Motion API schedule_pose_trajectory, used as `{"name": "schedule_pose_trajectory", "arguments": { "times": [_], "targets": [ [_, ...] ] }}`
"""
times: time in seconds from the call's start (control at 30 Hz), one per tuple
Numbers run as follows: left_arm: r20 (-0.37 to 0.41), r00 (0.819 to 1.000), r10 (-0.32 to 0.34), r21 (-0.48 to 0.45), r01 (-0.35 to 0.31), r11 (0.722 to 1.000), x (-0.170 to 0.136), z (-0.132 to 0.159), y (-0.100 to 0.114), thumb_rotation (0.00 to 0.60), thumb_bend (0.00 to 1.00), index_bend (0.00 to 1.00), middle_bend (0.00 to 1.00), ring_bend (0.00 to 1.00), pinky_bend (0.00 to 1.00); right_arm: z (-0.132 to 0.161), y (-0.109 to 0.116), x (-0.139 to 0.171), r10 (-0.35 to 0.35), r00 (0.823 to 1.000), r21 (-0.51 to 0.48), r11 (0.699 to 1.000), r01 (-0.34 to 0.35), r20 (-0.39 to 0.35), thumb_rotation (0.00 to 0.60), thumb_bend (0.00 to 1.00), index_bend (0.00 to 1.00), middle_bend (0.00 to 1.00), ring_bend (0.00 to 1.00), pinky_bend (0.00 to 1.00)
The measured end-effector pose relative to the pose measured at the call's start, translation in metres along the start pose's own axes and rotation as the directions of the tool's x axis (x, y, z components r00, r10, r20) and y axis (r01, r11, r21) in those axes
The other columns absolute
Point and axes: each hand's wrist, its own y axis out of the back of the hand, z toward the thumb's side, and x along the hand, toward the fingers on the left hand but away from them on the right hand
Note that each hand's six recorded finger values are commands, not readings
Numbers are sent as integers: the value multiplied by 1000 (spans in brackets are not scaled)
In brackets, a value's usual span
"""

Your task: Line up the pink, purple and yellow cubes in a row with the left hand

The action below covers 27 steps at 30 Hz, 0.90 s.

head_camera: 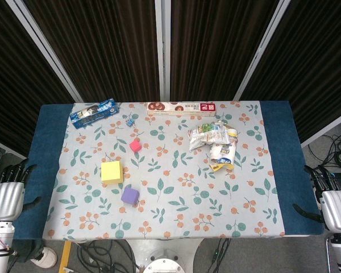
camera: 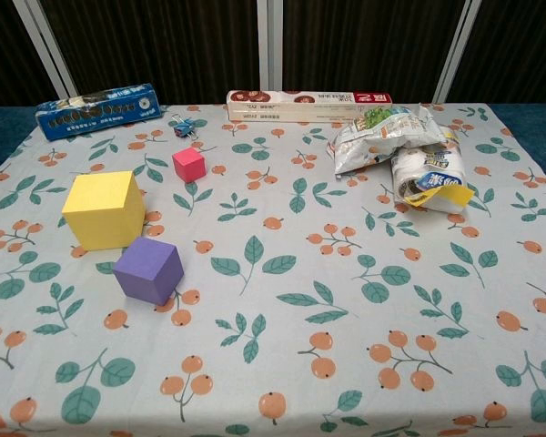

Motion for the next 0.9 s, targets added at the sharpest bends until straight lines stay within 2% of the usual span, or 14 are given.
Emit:
{"name": "schedule_pose_trajectory", "arguments": {
  "times": [0.43, 0.57, 0.7, 0.9],
  "targets": [
    [12, 1000, -23, -1, 23, 1000, 0, 4, -1, 600, 89, 236, 192, 164, 146, 0, 2, 3, -9, 1000, 1, 1000, 9, 4, 600, 26, 93, 168, 12, 115],
    [55, 998, -31, -6, 31, 1000, 10, 11, 2, 600, 89, 237, 203, 164, 146, 0, 6, 2, -17, 1000, 10, 1000, 17, -3, 600, 26, 94, 168, 12, 115],
    [104, 994, -42, -48, 47, 998, 26, 20, 3, 600, 88, 252, 216, 164, 146, 3, 11, -1, -28, 999, 20, 999, 29, -19, 600, 26, 94, 167, 12, 115],
    [185, 977, -105, -112, 127, 986, 60, 40, -5, 600, 79, 252, 218, 164, 147, 4, 13, -4, -31, 999, 29, 999, 32, -23, 600, 26, 94, 167, 12, 115]
  ]
}}
